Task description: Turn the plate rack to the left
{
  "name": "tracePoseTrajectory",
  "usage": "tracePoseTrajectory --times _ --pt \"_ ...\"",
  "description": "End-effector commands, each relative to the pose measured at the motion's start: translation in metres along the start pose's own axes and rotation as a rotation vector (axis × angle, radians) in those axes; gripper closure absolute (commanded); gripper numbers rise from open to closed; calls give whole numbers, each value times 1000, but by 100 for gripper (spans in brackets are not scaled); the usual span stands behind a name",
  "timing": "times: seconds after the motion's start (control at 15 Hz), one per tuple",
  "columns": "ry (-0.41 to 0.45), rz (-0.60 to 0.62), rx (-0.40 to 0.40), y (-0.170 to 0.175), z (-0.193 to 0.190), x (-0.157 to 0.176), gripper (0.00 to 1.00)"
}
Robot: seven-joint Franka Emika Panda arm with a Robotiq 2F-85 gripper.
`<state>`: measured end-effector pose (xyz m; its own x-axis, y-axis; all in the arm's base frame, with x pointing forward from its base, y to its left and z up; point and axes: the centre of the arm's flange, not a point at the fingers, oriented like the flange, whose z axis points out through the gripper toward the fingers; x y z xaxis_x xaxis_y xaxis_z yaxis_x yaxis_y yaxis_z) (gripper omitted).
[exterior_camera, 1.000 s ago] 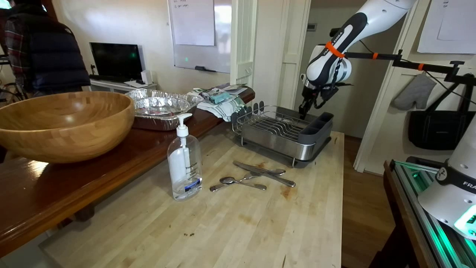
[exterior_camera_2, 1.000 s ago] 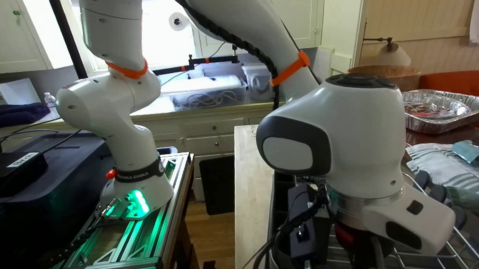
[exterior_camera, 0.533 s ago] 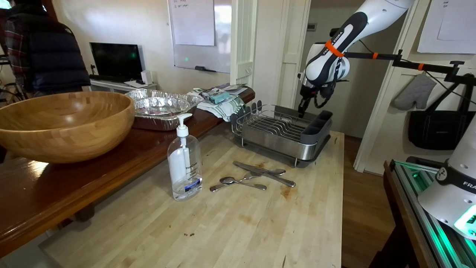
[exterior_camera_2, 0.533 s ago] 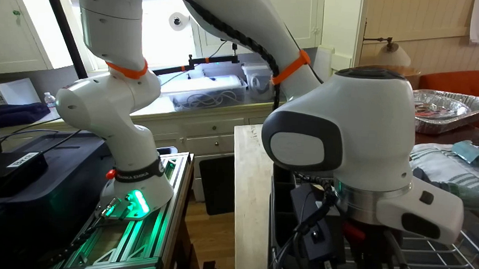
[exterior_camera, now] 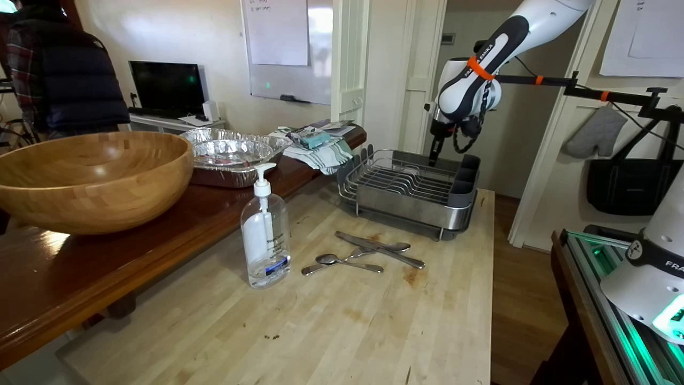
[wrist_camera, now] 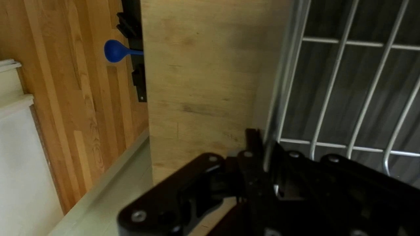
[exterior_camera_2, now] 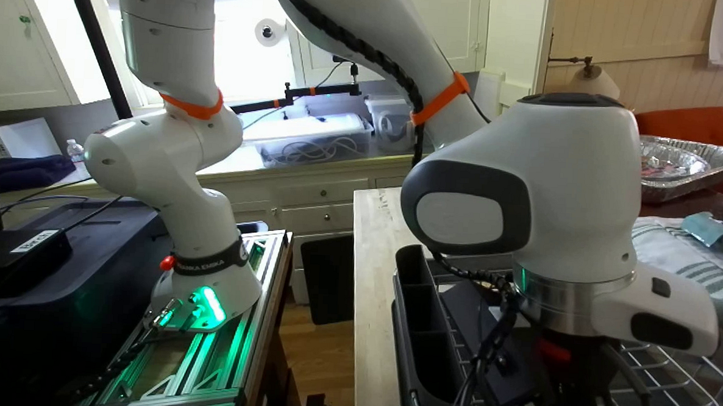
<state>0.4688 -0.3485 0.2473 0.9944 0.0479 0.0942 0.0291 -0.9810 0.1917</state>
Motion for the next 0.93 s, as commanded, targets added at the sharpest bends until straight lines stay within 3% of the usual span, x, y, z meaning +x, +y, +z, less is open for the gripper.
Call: tracePoseTrajectory --times 0.0,0.87 --pt "-32 -78 8 12 -5 -10 98" --pt "-21 42 34 24 7 -34 98"
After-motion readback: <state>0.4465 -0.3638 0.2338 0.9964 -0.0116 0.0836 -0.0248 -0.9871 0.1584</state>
